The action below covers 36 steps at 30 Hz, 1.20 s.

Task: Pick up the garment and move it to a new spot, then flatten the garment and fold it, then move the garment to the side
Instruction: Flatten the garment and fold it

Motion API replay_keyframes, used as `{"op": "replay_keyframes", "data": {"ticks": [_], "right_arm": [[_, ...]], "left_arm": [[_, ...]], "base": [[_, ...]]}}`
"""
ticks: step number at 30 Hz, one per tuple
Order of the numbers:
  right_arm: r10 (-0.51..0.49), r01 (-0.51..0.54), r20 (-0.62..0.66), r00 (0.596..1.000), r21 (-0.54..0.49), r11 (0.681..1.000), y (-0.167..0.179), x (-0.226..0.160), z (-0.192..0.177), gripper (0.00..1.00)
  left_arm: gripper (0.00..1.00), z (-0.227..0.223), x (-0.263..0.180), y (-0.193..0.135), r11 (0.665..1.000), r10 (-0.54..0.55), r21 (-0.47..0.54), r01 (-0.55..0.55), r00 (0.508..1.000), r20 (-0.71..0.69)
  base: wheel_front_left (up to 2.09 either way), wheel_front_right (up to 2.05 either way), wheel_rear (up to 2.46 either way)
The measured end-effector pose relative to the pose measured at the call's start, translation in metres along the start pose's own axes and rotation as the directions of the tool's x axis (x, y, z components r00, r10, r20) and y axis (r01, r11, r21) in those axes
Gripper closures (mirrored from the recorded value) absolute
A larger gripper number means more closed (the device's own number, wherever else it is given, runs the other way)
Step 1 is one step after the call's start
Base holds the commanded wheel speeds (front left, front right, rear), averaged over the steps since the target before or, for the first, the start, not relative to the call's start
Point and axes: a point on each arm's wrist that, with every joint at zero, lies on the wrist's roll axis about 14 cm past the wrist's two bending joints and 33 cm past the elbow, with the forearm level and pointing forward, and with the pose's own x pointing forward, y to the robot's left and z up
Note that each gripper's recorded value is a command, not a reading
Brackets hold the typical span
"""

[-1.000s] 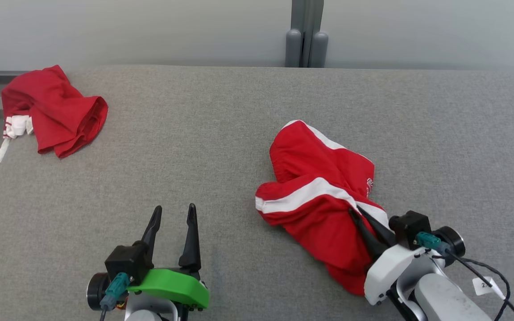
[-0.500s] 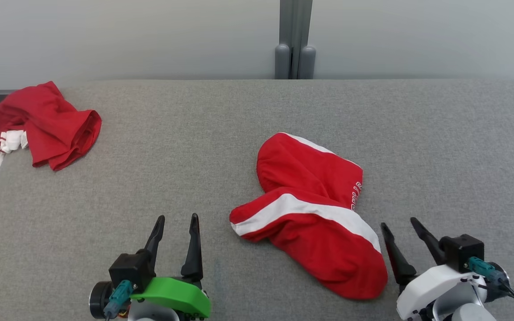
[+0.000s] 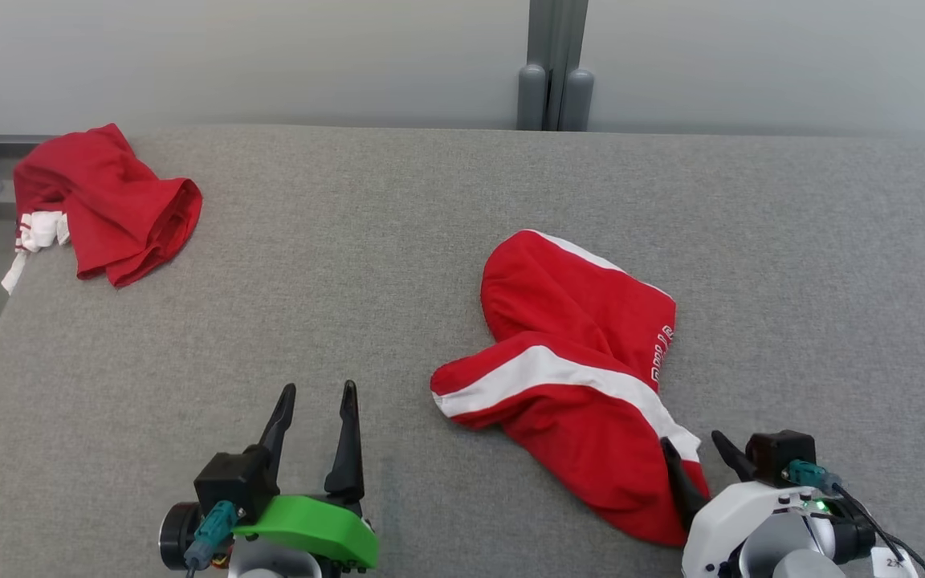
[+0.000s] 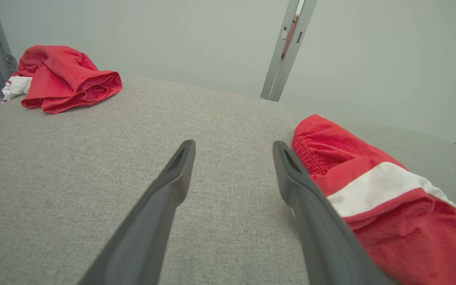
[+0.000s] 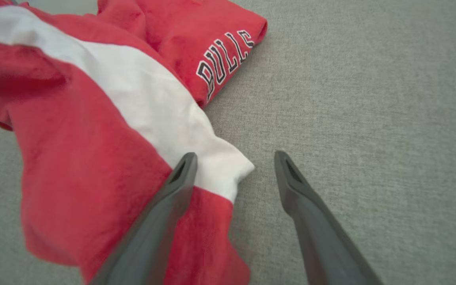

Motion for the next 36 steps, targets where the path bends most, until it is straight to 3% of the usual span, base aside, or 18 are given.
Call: {"op": "replay_keyframes", "data": {"ticks": [3,4,5,7,8,14,20,25,32,34,35,36], "right_arm": [[0.016,-0.017,-0.046,0.999,-0.013,1.000,0.006,0.007,-0.009,0.00],[0.023,-0.024,-0.058,0.998,-0.015,1.000,0.009,0.008,-0.012,0.16],[0.027,-0.028,-0.066,0.997,-0.016,0.999,0.011,0.011,-0.014,0.52],[0.032,-0.034,-0.069,0.997,-0.026,0.999,0.012,0.014,-0.014,0.77],[0.031,-0.033,-0.064,0.997,-0.025,0.999,0.012,0.015,-0.013,1.00],[-0.021,0.021,0.010,1.000,-0.027,0.999,-0.006,0.018,0.005,1.00],[-0.134,0.142,0.114,0.984,-0.064,0.988,-0.053,0.013,0.040,1.00],[-0.204,0.215,0.117,0.972,-0.096,0.972,-0.083,0.008,0.046,1.00],[-0.239,0.247,0.079,0.968,-0.129,0.960,-0.100,0.006,0.033,1.00],[-0.243,0.253,0.083,0.967,-0.139,0.957,-0.102,0.006,0.032,0.59],[-0.246,0.256,0.084,0.966,-0.141,0.956,-0.104,0.005,0.031,0.00],[-0.248,0.259,0.091,0.965,-0.143,0.955,-0.104,0.005,0.032,0.00]], "left_arm": [[0.00,0.000,-0.001,0.005,1.000,0.016,0.000,-0.016,1.000,0.001],[0.00,0.000,-0.001,0.006,1.000,0.020,0.000,-0.020,1.000,0.001],[0.00,0.000,-0.001,0.007,1.000,0.023,0.000,-0.023,1.000,0.001],[0.00,0.001,-0.001,0.009,1.000,0.027,0.000,-0.027,1.000,0.002],[0.00,0.001,-0.001,0.009,1.000,0.027,0.000,-0.027,1.000,0.004],[0.00,0.003,0.001,0.007,1.000,0.023,-0.001,-0.023,1.000,0.008],[0.00,0.001,0.005,0.000,1.000,0.002,-0.002,-0.002,1.000,0.004],[0.00,-0.003,0.007,-0.005,1.000,-0.014,-0.002,0.014,1.000,-0.011],[0.00,-0.007,0.012,-0.011,0.999,-0.036,-0.003,0.036,0.999,-0.022],[0.00,-0.008,0.013,-0.012,0.999,-0.038,-0.003,0.038,0.999,-0.025],[0.00,-0.008,0.013,-0.013,0.999,-0.040,-0.002,0.040,0.999,-0.026],[0.00,-0.008,0.013,-0.013,0.999,-0.042,-0.002,0.042,0.999,-0.026]], "base": [[0.00,0.00,0.00],[0.00,0.00,0.00],[0.00,0.00,0.00],[0.00,0.00,0.00],[0.00,0.00,0.00],[0.00,0.00,0.00],[0.00,0.00,0.00],[0.00,0.00,0.00],[0.00,0.00,0.00],[0.00,0.00,0.00],[0.00,0.00,0.00],[0.00,0.00,0.00]]}}
